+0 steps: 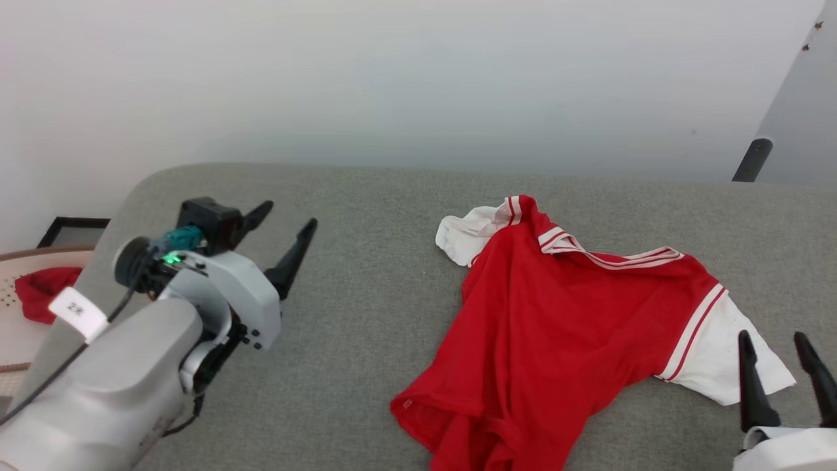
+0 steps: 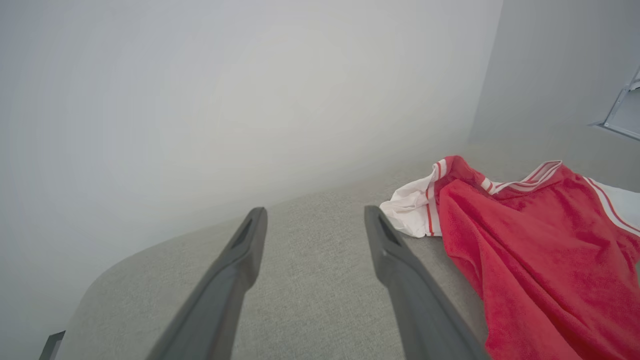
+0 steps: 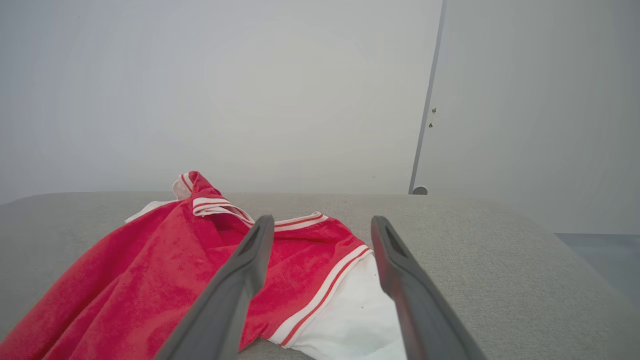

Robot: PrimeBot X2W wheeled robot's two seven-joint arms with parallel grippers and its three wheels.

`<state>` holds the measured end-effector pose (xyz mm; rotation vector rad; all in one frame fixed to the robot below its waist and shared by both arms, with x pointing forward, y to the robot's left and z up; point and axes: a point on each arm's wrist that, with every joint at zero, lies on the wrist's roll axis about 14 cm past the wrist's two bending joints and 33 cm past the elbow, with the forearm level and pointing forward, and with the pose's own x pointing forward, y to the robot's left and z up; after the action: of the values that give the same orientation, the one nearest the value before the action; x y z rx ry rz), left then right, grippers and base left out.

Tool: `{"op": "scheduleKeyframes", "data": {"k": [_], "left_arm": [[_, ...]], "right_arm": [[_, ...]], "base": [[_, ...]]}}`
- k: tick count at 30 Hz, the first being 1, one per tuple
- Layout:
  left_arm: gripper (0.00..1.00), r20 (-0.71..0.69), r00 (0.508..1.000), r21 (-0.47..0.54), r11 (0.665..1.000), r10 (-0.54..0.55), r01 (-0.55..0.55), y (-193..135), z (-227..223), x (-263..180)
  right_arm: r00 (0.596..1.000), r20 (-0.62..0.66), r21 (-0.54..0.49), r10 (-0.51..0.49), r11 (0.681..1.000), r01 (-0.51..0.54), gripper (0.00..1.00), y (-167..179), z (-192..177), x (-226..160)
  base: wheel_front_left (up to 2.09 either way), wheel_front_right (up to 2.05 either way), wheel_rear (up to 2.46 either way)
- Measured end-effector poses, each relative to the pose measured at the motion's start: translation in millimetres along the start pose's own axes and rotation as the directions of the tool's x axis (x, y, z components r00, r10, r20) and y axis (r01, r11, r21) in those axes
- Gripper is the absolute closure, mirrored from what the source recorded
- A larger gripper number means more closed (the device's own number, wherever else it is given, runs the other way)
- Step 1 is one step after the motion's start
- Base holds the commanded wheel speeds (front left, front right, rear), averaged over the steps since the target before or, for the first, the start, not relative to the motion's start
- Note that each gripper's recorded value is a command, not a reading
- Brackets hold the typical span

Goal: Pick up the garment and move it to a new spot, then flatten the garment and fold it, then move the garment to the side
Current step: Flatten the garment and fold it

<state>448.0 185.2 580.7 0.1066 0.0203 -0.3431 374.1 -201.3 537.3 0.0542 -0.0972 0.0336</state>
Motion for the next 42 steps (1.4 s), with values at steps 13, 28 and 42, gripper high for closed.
{"op": "scheduleKeyframes", "data": {"k": [13,28,42], "left_arm": [[0.0,-0.104,0.991,0.018,0.997,-0.079,0.081,5,15,52],[0.0,-0.509,0.829,-0.065,0.97,-0.232,0.232,-34,-117,145],[0.0,-0.575,0.749,-0.228,0.944,-0.329,0.24,-74,-167,179]], "right_arm": [[1.0,0.021,-0.042,0.008,0.999,-0.007,0.0,-8,9,37],[0.996,-0.065,-0.065,-0.063,0.996,0.059,0.0,-31,-46,68],[0.987,-0.056,-0.119,-0.148,0.983,0.141,0.0,-58,-50,63]], "base": [[0.0,0.0,0.0],[0.0,0.0,0.0],[0.0,0.0,0.0]]}}
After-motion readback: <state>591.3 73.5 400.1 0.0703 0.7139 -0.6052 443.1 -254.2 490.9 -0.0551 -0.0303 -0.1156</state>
